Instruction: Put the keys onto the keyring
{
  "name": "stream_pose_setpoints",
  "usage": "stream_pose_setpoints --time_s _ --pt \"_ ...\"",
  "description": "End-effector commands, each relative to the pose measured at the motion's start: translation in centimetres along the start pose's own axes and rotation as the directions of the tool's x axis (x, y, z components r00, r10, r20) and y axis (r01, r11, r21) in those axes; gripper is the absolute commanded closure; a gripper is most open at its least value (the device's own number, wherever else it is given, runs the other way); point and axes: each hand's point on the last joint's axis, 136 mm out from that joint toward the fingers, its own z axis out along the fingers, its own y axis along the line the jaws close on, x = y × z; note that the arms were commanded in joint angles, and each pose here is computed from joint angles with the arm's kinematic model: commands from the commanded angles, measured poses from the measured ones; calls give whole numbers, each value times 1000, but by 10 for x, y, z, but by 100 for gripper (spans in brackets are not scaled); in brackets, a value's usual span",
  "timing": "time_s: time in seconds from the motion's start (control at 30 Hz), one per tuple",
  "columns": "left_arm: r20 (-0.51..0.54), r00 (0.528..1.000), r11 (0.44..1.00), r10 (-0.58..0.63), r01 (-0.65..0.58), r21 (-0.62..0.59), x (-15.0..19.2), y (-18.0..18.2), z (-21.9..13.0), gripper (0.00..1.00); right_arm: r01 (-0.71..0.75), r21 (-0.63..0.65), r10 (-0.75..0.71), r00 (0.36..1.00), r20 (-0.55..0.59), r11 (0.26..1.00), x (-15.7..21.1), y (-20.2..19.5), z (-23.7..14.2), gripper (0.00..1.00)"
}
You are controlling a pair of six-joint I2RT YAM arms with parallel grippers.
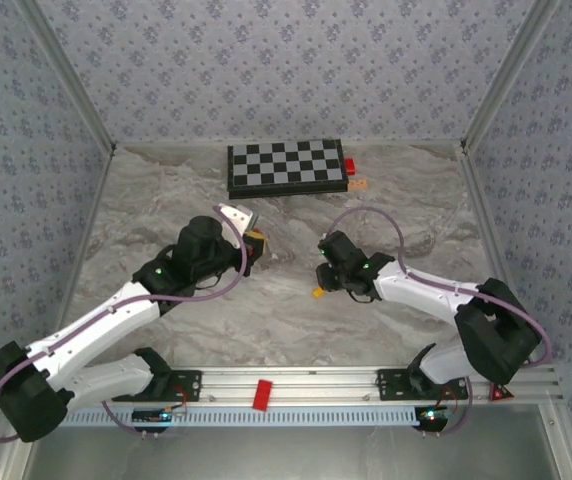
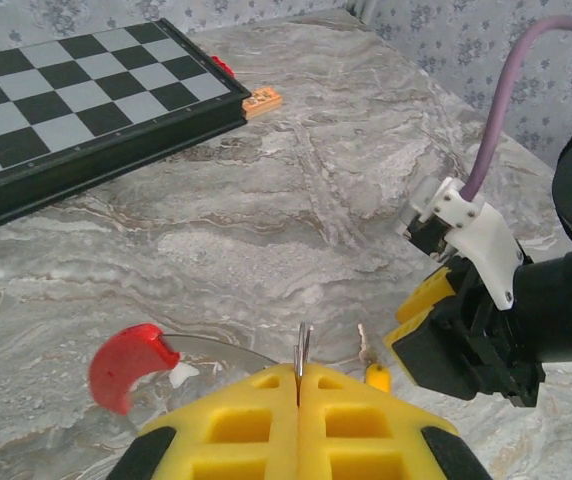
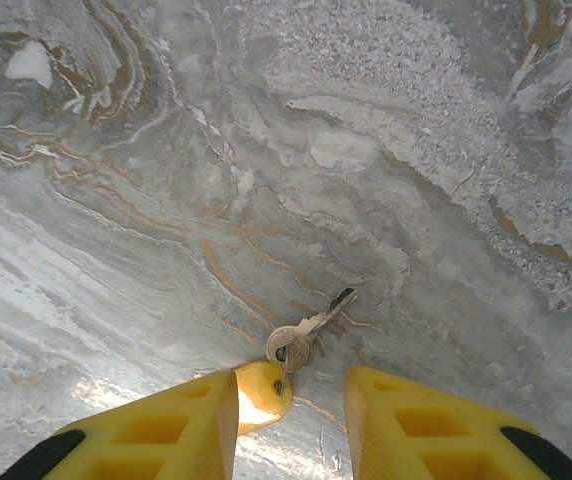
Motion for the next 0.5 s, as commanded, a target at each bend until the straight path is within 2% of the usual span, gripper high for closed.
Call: stream_pose_setpoints --time_s 0.0,0.33,0.47 --pt "42 999 999 -12 11 37 -14 -8 -2 100 -12 19 12 1000 -4 1000 0 -7 -13 66" --pt "47 999 1000 -6 6 10 -10 -3 -8 100 -119 -115 114 992 -55 986 14 -20 -24 70" --pt "54 999 1000 -10 10 9 -11 -3 -11 100 -106 -100 104 994 -21 989 5 -28 -25 70"
